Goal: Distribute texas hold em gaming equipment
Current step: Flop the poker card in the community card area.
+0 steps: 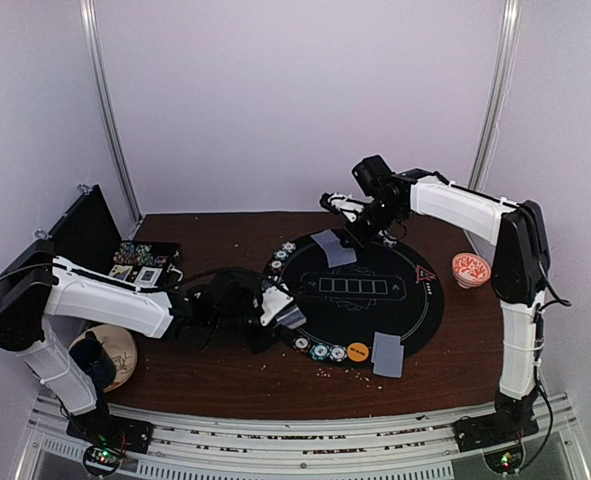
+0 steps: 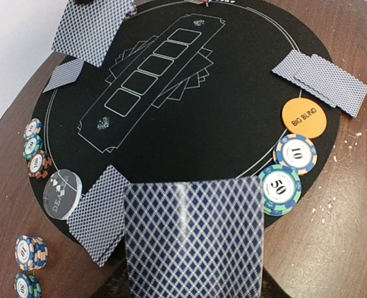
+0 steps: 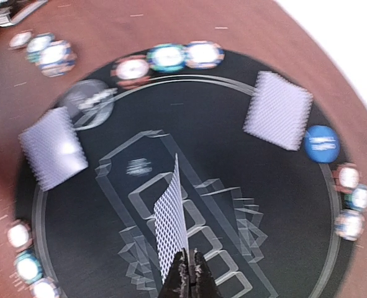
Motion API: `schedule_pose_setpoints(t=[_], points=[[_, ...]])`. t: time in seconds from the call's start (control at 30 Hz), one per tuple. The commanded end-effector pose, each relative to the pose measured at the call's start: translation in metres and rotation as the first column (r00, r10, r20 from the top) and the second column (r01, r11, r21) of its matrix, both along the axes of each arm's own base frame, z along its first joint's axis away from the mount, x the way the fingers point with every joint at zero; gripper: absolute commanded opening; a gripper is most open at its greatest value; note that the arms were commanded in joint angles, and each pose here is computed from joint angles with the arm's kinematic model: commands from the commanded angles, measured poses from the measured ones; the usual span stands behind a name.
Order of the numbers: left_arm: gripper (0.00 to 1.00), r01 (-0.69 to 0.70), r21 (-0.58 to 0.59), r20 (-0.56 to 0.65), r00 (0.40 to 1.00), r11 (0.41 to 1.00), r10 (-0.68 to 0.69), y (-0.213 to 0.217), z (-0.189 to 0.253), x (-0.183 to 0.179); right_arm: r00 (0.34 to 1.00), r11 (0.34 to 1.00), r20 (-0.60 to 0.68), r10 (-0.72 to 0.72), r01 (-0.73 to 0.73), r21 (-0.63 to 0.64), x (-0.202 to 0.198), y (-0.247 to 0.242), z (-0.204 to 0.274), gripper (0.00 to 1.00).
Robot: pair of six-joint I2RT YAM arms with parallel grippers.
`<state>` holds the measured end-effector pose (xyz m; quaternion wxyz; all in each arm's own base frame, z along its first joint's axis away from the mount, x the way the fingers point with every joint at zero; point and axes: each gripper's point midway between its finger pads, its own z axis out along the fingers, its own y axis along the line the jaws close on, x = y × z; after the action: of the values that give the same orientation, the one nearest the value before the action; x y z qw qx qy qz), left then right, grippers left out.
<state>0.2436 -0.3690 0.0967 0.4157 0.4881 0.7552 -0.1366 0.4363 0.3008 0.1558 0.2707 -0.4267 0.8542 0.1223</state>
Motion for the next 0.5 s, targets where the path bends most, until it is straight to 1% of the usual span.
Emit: schedule_pose_setpoints(t=[0.0,0.07,0.17,0.27,0.37,0.47], points=[[0.18,-0.003,-0.076,0.065,0.998,0.997,0.008,-0.009,0.029,0.006,0.961,0.969,0.222,-0.165,0.201,-0.147,0.039,-0.020,0.003,0.00],[0.18,-0.011,-0.077,0.070,0.997,0.997,0.016,-0.007,0.031,0.007,0.944,0.952,0.270,-0.187,0.243,-0.188,0.047,-0.023,-0.004,0.00],[0.18,-0.032,-0.073,0.080,0.996,0.997,0.038,-0.004,0.032,0.010,0.932,0.938,0.300,-0.204,0.274,-0.213,0.054,-0.020,-0.016,0.00],[0.18,-0.061,-0.062,0.092,0.994,0.996,0.067,0.000,0.032,0.014,0.917,0.926,0.349,-0.193,0.288,-0.245,0.056,-0.014,-0.024,0.00],[0.18,-0.097,-0.055,0.104,0.989,0.994,0.102,0.006,0.034,0.019,0.919,0.918,0.355,-0.171,0.280,-0.281,0.053,-0.004,-0.041,0.00],[0.18,-0.135,-0.060,0.114,0.983,0.989,0.141,0.013,0.038,0.025,0.921,0.920,0.352,-0.169,0.275,-0.278,0.053,0.005,-0.051,0.00]])
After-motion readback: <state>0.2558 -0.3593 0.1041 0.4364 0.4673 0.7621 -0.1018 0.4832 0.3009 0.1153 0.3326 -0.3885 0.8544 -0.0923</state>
